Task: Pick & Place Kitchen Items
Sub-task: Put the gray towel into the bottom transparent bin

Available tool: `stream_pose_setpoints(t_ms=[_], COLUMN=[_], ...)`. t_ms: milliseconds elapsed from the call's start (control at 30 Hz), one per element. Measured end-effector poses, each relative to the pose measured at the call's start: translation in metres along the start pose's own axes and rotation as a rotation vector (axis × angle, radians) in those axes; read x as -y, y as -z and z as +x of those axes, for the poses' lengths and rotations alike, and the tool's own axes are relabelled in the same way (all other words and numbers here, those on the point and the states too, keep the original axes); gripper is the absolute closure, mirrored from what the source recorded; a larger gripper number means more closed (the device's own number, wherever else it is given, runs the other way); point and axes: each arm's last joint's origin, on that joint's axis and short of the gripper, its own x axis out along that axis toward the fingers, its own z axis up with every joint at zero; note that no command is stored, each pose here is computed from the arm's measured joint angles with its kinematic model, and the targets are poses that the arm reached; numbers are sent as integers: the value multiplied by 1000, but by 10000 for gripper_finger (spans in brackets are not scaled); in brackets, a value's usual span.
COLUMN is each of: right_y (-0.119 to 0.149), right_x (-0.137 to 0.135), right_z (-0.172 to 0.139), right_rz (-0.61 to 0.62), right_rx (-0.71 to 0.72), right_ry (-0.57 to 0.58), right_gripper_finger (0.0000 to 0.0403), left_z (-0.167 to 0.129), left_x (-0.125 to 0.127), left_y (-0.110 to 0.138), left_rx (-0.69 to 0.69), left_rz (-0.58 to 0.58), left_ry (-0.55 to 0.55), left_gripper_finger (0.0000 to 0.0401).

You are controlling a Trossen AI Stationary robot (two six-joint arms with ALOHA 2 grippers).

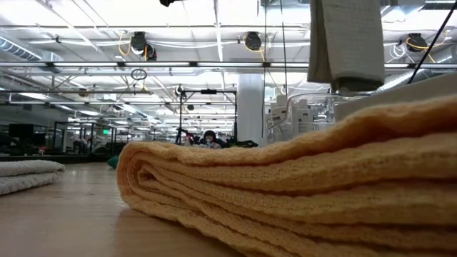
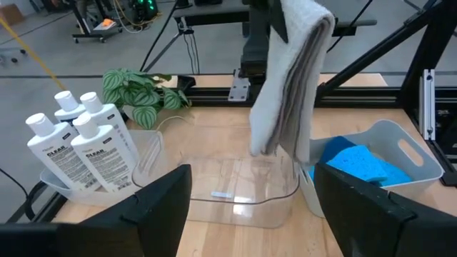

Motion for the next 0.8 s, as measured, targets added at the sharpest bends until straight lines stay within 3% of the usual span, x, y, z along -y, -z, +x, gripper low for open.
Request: stream_pose_setpoints(t_ms=[100, 267, 567, 800], right_y=[6, 23, 63, 95], right_x=[3, 23, 69, 83], right_z=[8, 21, 62, 84], right_rz=[-21, -88, -393, -460], right_rx=[-28, -114, -164, -151], right_ry=[29, 206, 508, 589], right_gripper_finger=[402, 402, 402, 401], left_z=[0, 0, 0, 0], left_x=[0, 0, 0, 0], left_y=[0, 0, 0, 3], left_rx=[0, 0, 0, -32], left_rz=[0, 0, 2, 14], left_ry=[0, 0, 0, -2], left_gripper_finger=[107, 107, 107, 107])
